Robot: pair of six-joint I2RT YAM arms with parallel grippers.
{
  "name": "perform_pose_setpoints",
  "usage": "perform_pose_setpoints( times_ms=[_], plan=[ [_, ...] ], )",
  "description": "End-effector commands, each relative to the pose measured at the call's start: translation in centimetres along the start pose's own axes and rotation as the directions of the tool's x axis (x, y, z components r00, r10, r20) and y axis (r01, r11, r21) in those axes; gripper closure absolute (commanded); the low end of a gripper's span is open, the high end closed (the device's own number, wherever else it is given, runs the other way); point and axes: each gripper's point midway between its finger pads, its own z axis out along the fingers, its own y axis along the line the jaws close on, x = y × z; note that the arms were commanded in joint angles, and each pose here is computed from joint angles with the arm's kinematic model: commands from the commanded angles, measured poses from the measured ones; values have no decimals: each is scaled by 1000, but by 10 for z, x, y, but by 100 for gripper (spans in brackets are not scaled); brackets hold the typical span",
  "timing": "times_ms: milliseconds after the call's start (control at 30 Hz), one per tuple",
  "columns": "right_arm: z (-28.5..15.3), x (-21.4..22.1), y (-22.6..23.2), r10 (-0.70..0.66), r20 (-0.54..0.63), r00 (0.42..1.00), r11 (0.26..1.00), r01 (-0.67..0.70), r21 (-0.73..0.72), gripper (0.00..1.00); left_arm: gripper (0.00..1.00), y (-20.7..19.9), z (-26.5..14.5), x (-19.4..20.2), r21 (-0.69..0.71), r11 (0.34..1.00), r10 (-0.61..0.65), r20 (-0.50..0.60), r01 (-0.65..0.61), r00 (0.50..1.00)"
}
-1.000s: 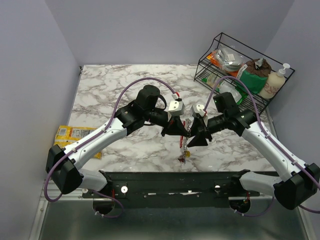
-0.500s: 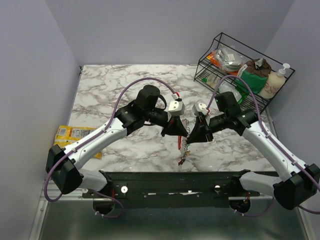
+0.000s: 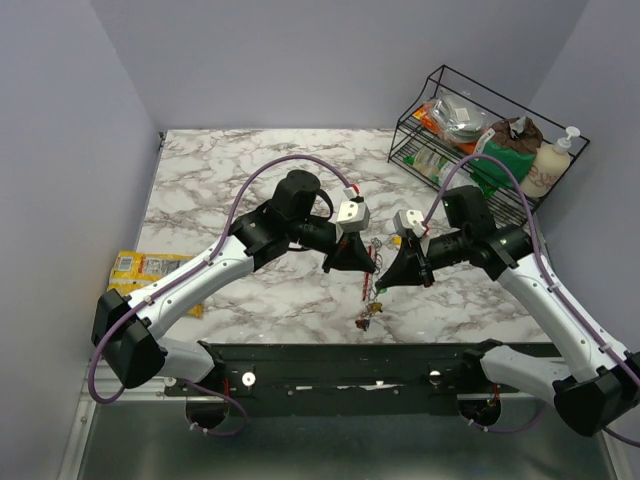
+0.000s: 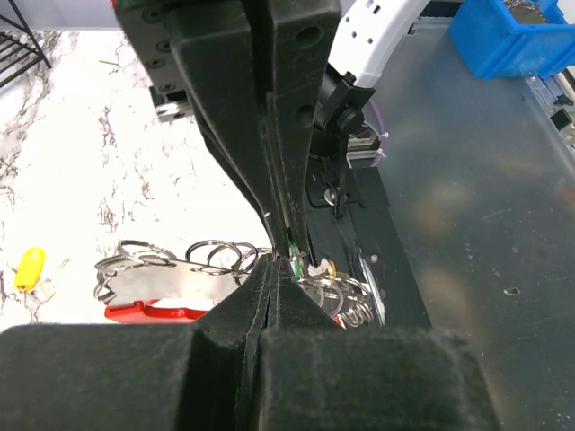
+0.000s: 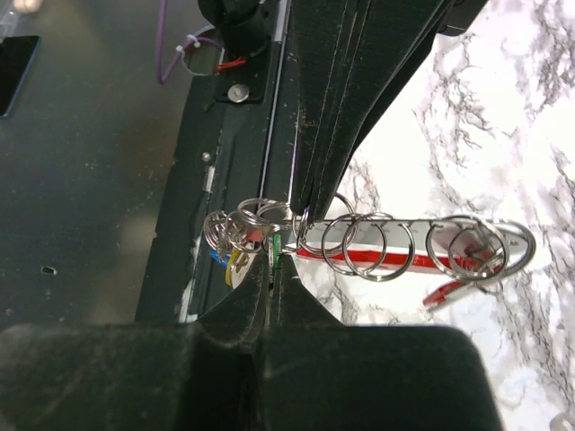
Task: Remove the keys from the keyring
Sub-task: Remove the key from the keyring.
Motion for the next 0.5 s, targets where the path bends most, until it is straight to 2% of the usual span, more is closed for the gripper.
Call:
perform_pose_setpoints(
  times_ms=[0,233,467],
  plan=[
    [-13,-2,-2,3,-66,998,997,2,81,99,100,4,-2,-9,-33,998,48,20,-47,999],
    [-29,3,-16,6,-161,987,977,29,212,99,100,11,-3,-9,-70,996,48,19,-46,999],
    [-54,-13,-34,-15,-206,979,912,98,399,99,100,12,-3,-7,-74,996,43,17,-42,999]
  ],
)
